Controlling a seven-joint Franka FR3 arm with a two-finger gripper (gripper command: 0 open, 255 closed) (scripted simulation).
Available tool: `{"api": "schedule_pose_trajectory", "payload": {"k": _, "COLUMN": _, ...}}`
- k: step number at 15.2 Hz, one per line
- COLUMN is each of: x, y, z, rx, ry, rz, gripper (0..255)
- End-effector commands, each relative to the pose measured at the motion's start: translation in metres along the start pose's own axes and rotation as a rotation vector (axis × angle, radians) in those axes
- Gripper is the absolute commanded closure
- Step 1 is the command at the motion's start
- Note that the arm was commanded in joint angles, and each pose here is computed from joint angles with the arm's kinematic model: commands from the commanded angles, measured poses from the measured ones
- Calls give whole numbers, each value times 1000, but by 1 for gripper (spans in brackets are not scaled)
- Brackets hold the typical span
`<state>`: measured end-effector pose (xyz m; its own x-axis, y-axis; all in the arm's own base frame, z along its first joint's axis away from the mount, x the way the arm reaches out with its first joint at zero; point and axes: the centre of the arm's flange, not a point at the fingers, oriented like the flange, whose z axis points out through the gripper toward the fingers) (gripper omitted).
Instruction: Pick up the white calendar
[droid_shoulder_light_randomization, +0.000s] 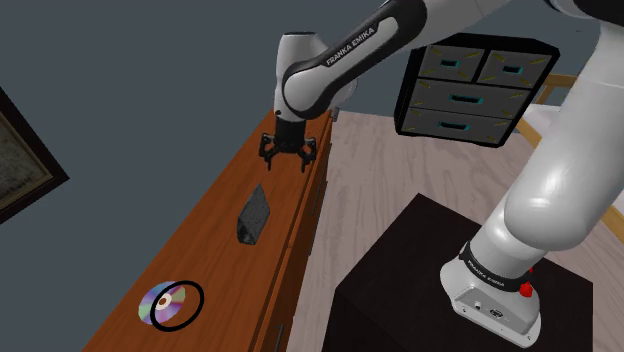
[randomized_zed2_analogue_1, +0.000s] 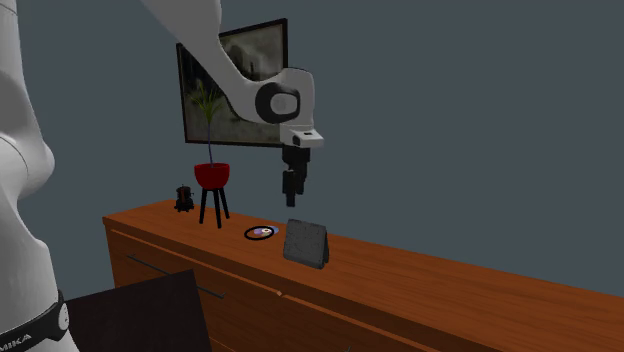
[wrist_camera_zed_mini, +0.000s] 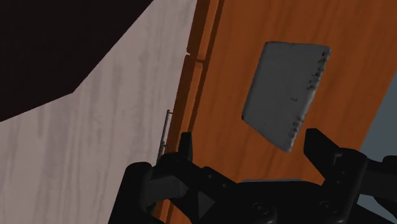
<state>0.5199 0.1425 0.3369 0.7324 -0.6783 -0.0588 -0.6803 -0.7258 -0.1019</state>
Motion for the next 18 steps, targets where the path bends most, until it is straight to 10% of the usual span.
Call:
{"api": "schedule_pose_trajectory", "payload": {"k": 1, "x": 11, "y": -15, "z": 17, "rx": 7, "ry": 0, "rz": 57, "gripper": 0}}
{"api": "schedule_pose_trajectory", "payload": {"k": 10, "x": 69, "y": -74, "z": 99, "rx": 34, "ry": -3, "rz": 296, "gripper": 0}}
{"api": "schedule_pose_trajectory", "payload": {"k": 18, "x": 73, "y": -72, "z": 141, "rx": 35, "ry": -3, "rz": 305, "gripper": 0}}
